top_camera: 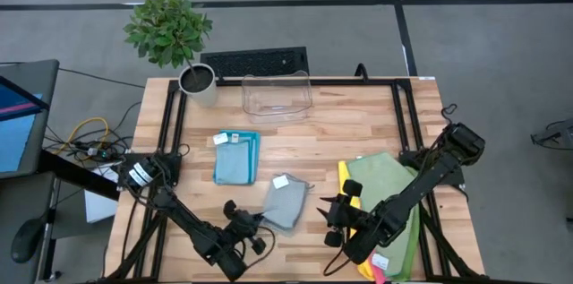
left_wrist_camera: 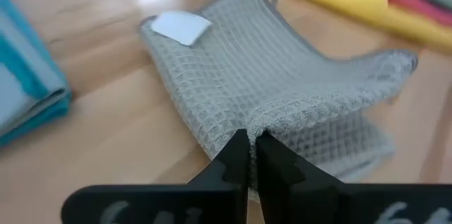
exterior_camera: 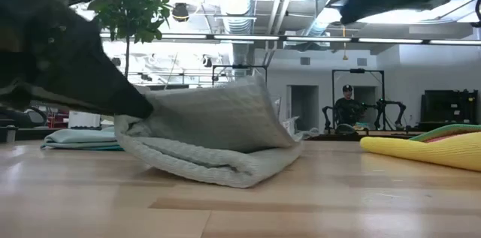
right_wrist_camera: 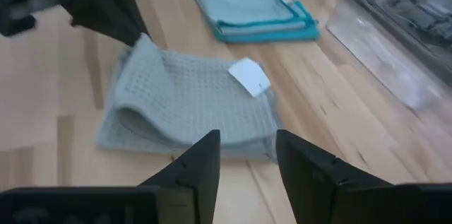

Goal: Fold microfiber towels
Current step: Fold the gray microfiber cloth

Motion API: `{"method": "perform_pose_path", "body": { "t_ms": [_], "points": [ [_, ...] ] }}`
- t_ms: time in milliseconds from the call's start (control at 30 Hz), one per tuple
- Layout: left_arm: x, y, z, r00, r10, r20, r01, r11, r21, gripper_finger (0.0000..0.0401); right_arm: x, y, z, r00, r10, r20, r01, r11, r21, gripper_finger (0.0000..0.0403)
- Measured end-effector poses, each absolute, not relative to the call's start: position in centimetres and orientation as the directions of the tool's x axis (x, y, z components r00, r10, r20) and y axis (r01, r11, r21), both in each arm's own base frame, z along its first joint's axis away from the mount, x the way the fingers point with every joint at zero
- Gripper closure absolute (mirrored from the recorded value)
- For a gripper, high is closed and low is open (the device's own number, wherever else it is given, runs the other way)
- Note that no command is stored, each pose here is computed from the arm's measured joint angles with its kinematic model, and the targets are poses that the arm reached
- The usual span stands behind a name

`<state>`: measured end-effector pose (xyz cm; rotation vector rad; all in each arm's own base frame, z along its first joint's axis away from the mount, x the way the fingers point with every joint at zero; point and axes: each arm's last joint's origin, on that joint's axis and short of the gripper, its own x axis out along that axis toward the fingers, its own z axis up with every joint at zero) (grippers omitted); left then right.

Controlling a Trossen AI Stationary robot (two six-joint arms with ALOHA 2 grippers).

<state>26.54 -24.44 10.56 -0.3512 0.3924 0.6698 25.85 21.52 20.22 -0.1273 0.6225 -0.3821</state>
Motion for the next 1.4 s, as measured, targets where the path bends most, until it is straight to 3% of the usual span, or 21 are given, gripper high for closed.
{"method": "perform_pose_path", "body": {
  "t_ms": [167, 400, 567, 733, 1067, 1400],
  "points": [
    [25.2, -24.6, 9.4, 0.751, 0.519, -0.408, -0.642, 0.718, -0.269, 0.0399, 27.2, 21.8, 20.4, 0.79, -0.355, -0.5, 0.298, 0.935, -0.193, 0.024],
    [24.3, -24.8, 8.8, 0.796, 0.53, -0.292, -0.605, 0.713, -0.354, 0.0399, 31.3, 22.2, 17.1, 0.832, -0.287, -0.475, 0.216, 0.956, -0.199, 0.024],
    [23.8, -25.0, 8.7, 0.804, 0.521, -0.287, -0.595, 0.717, -0.362, 0.0399, 32.7, 21.8, 14.7, 0.827, -0.301, -0.474, 0.225, 0.951, -0.211, 0.024],
    [23.8, -25.0, 8.7, 0.804, 0.521, -0.288, -0.595, 0.713, -0.37, 0.0399, 33.9, 21.9, 12.9, 0.843, -0.225, -0.489, 0.178, 0.974, -0.142, 0.024],
    [23.7, -23.8, 7.7, 0.782, 0.516, -0.35, -0.623, 0.663, -0.415, 0.039, 34.6, 22.6, 9.3, 0.833, -0.103, -0.543, 0.07, 0.994, -0.082, 0.024],
    [24.3, -23.9, 8.2, 0.736, 0.44, -0.514, -0.647, 0.682, -0.342, 0.0389, 35.5, 21.2, 9.0, 0.81, -0.071, -0.582, 0.064, 0.997, -0.033, 0.0239]
  ]
}}
